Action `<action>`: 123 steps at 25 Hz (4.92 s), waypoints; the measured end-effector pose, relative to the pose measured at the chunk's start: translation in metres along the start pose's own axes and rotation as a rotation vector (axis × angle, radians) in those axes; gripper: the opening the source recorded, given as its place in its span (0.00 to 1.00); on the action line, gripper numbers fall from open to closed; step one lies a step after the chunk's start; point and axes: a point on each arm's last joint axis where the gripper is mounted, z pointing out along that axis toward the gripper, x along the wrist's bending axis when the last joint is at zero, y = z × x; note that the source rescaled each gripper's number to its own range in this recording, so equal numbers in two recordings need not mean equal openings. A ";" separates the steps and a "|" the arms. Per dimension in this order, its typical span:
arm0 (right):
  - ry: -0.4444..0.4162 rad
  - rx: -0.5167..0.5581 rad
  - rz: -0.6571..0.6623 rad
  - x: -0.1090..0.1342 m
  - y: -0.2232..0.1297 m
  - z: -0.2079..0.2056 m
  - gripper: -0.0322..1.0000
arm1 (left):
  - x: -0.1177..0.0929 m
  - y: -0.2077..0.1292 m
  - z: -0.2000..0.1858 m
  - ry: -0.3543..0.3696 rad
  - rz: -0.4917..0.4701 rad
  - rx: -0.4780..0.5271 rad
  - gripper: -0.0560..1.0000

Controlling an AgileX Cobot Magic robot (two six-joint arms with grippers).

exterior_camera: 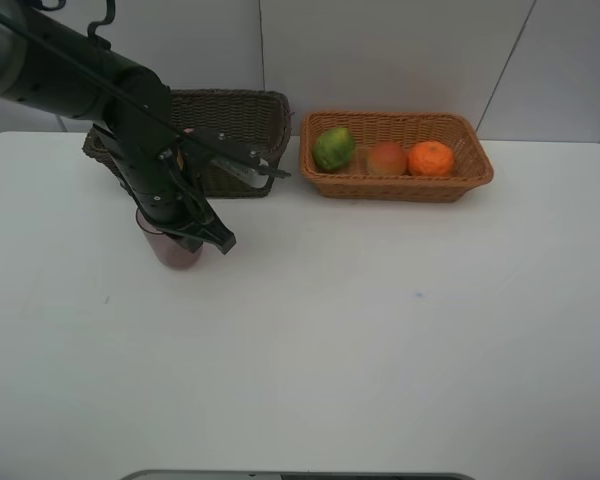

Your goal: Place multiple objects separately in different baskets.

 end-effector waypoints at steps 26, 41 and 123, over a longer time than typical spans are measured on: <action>0.000 0.000 0.000 0.000 0.000 0.000 0.78 | 0.022 0.082 -0.112 0.044 -0.201 -0.191 0.05; 0.000 0.000 0.000 0.000 0.000 0.000 0.78 | 0.055 0.135 -0.050 0.100 -0.192 -0.487 0.05; 0.000 0.000 0.000 0.000 0.000 0.000 0.78 | -0.023 -0.312 -0.317 0.206 -0.415 -0.838 0.95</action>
